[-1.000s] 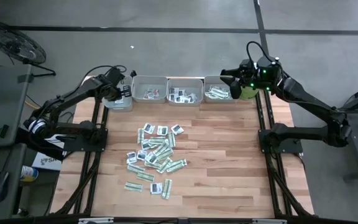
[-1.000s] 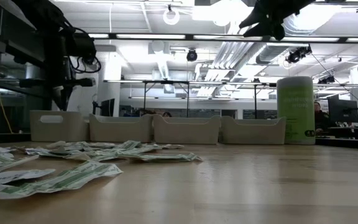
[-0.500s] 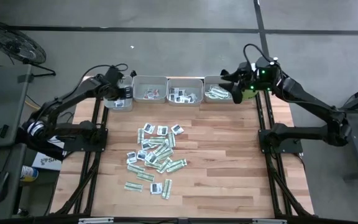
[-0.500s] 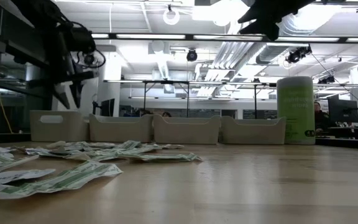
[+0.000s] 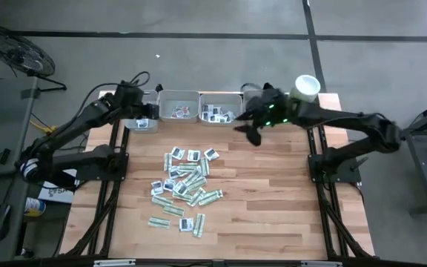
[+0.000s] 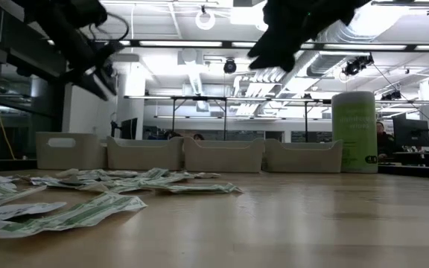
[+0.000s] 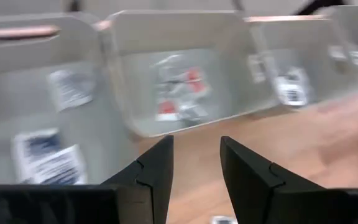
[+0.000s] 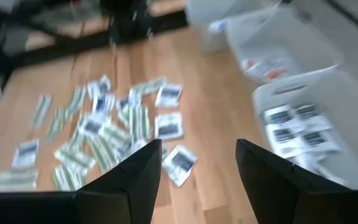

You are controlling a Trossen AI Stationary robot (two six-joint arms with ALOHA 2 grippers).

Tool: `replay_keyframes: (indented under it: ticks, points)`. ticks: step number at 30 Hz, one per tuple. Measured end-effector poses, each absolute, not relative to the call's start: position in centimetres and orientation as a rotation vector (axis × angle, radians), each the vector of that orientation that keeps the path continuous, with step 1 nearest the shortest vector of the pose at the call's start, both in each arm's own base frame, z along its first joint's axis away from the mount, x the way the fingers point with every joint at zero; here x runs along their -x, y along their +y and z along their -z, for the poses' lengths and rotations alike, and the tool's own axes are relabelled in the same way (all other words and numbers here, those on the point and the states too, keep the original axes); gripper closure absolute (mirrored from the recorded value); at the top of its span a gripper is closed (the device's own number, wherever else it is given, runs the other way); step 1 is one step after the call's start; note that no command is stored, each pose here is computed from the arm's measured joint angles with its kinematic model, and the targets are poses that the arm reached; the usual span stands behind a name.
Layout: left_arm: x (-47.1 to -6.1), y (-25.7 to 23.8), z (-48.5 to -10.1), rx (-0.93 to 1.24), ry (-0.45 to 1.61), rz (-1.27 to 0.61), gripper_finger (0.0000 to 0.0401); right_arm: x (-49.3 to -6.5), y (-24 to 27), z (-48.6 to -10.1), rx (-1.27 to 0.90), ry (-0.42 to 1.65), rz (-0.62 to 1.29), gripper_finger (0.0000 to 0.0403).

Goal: Pick & Place First Aid Supplies
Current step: Put the gray towelette pack into the middle right gray bin

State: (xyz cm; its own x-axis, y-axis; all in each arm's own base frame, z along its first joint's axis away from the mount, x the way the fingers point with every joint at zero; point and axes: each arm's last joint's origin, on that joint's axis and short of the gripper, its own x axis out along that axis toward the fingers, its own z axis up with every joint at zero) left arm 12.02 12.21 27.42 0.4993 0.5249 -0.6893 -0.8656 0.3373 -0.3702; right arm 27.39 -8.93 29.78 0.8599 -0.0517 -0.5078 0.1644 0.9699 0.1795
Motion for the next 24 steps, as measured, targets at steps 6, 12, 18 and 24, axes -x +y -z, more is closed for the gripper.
replay_keyframes:
  ticks: [6,12,18,24]
  points:
    - [-14.6,9.7,-28.0,0.699,0.484,-0.814,0.027,-31.2,-7.2,-25.2,-0.133,0.663,0.0,0.0202]
    - [-15.3,7.9,-27.8,0.651,0.523,-0.807,0.027,-34.3,-5.5,-22.6,-0.027,0.835,-0.046,0.0203]
    - [-15.4,6.5,-27.7,0.621,0.566,-0.744,0.027,-37.7,-4.8,-21.2,0.134,0.987,-0.083,0.0202]
    - [-15.4,6.0,-27.8,0.612,0.572,-0.718,0.027,-39.9,-5.3,-19.6,0.195,1.057,-0.11,0.0202]
